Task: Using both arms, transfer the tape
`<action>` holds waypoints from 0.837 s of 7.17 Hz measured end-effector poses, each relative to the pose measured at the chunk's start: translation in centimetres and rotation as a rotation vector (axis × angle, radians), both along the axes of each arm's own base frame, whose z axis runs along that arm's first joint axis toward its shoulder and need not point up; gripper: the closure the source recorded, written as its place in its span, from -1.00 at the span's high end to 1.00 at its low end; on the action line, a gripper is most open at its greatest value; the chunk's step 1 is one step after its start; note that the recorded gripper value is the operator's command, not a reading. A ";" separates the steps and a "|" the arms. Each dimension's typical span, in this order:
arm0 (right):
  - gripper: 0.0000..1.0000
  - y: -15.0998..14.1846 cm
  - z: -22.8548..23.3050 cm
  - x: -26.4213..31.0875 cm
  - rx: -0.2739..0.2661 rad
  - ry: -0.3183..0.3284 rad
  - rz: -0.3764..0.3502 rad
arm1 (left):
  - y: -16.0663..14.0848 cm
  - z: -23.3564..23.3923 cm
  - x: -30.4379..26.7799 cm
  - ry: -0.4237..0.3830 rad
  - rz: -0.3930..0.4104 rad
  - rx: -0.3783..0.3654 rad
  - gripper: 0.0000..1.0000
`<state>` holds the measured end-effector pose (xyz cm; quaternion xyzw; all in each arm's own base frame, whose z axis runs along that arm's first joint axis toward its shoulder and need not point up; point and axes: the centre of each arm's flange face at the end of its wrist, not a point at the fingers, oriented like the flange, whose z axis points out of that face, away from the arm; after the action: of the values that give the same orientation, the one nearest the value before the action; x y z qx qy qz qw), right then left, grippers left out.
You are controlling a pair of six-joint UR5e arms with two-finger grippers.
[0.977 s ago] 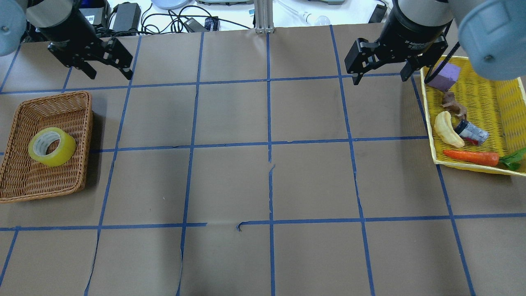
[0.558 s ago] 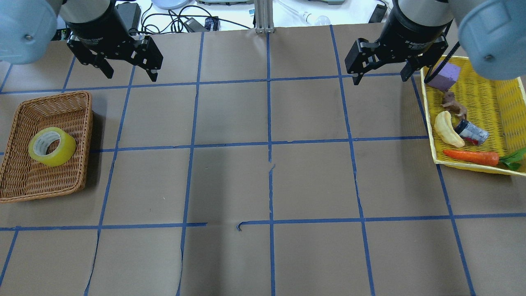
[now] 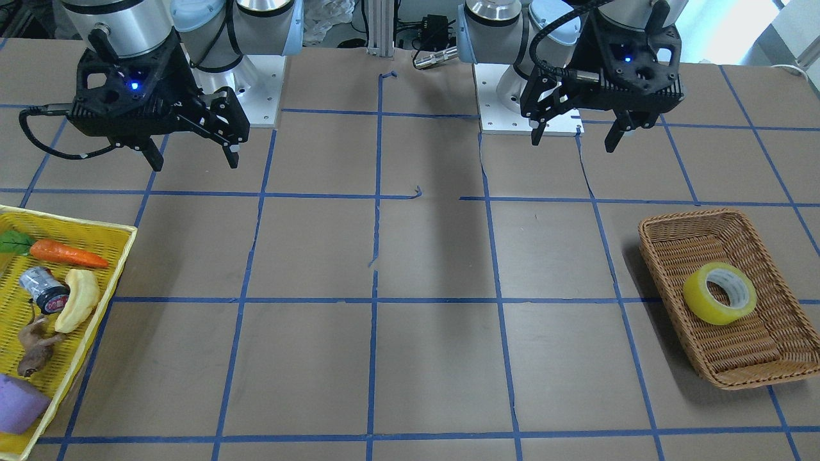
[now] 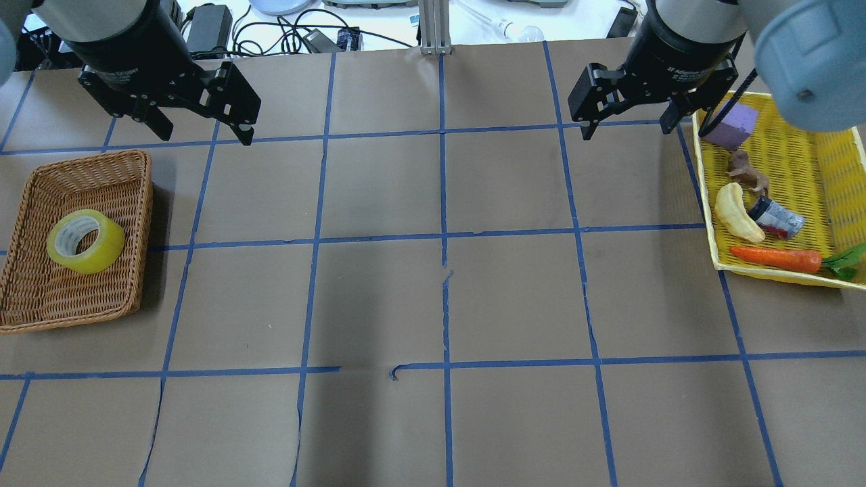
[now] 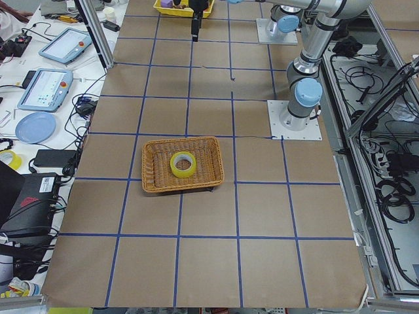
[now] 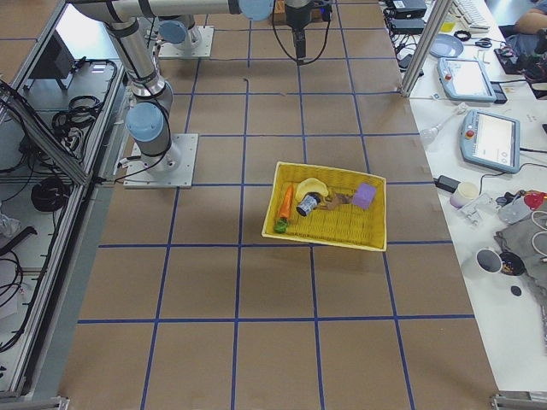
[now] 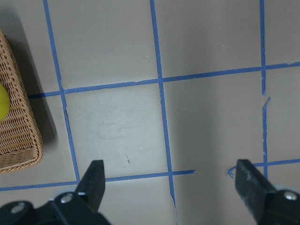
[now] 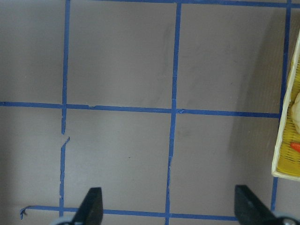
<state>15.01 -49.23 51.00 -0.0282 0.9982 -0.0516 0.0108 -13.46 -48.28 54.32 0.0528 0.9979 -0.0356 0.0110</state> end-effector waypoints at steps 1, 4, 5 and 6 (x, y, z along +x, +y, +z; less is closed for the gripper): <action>1.00 0.0 0.0 0.0 0.000 0.000 0.000 | 0.3 -0.2 -0.1 0.005 0.000 -0.001 0.96; 1.00 0.0 0.0 -0.1 -0.001 0.008 -0.001 | 0.8 0.1 -0.3 0.010 -0.001 -0.012 0.96; 1.00 0.0 0.0 -0.1 -0.001 0.010 -0.001 | 0.8 0.1 -0.3 0.010 0.000 -0.012 0.98; 1.00 0.0 0.0 -0.1 -0.001 0.010 -0.001 | 0.9 0.1 -0.3 0.010 0.001 -0.013 0.98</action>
<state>14.91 -49.23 51.01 -0.0279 0.9983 -0.0518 0.0056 -13.74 -47.39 54.44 0.0523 0.9977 -0.0421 0.0064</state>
